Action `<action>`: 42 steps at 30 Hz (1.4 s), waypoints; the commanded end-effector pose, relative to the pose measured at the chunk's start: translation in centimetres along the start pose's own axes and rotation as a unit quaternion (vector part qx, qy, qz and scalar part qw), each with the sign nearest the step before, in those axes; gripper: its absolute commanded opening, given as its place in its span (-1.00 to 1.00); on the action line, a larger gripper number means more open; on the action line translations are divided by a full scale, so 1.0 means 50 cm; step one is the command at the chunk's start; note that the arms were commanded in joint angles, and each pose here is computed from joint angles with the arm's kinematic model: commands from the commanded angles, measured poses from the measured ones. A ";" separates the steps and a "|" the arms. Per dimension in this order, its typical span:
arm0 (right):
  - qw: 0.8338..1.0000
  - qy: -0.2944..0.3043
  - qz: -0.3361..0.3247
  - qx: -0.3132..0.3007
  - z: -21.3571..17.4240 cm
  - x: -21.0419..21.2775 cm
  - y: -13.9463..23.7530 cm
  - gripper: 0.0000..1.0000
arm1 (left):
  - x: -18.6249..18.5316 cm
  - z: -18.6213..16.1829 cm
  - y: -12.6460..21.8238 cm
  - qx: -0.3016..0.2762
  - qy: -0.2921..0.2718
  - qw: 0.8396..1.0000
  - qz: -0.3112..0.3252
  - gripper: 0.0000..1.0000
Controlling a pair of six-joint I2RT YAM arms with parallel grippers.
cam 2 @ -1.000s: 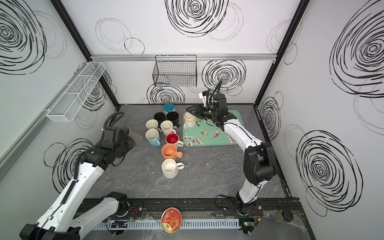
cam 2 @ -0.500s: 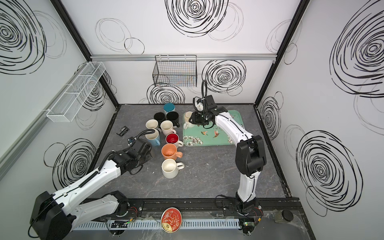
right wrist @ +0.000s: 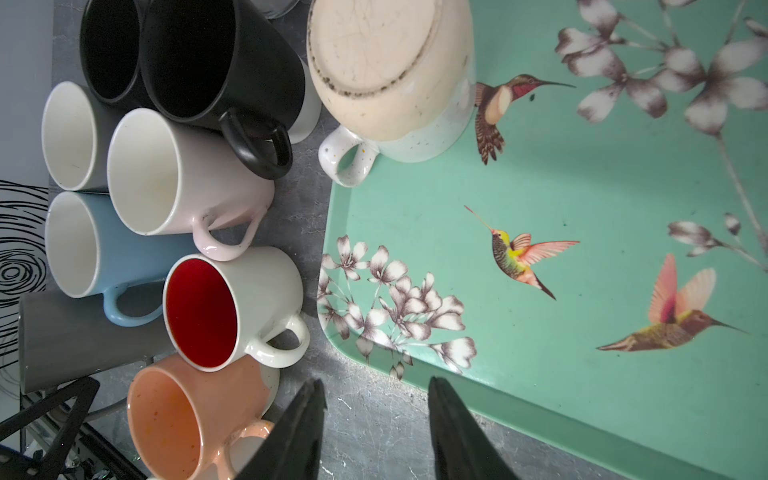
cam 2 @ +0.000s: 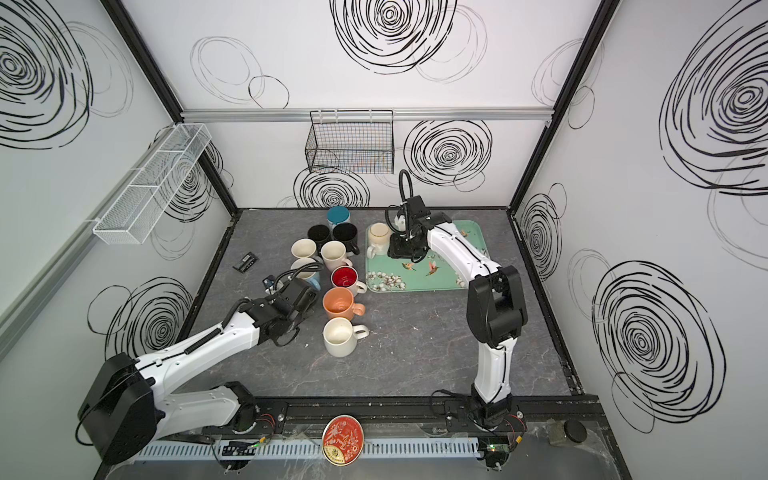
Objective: Turn the mug right side up
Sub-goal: 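Carry the grey mug with the left gripper and lower it beside the light blue mug, then open the left gripper off the grey mug while the right moves over the cream mug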
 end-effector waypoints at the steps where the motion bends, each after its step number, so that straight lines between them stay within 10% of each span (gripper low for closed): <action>1: 1.000 0.003 -0.006 0.011 -0.005 -0.007 0.001 -0.08 | -0.038 0.013 0.000 -0.025 0.052 0.998 -0.029 -0.83; 8: 1.000 0.002 0.002 0.018 -0.006 -0.009 -0.009 -0.08 | -0.078 -0.019 -0.014 0.002 0.066 0.997 -0.046 -0.36; 42: 1.000 -0.012 0.002 0.014 0.006 -0.014 -0.018 -0.01 | -0.103 0.105 0.133 -0.066 0.049 0.986 -0.142 0.00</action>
Point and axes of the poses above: each gripper's point midway between its finger pads, its own y axis back along the fingers, its own x axis along the line the jaws close on, z = x × y, the point moved 4 cm from there along y, back along the fingers
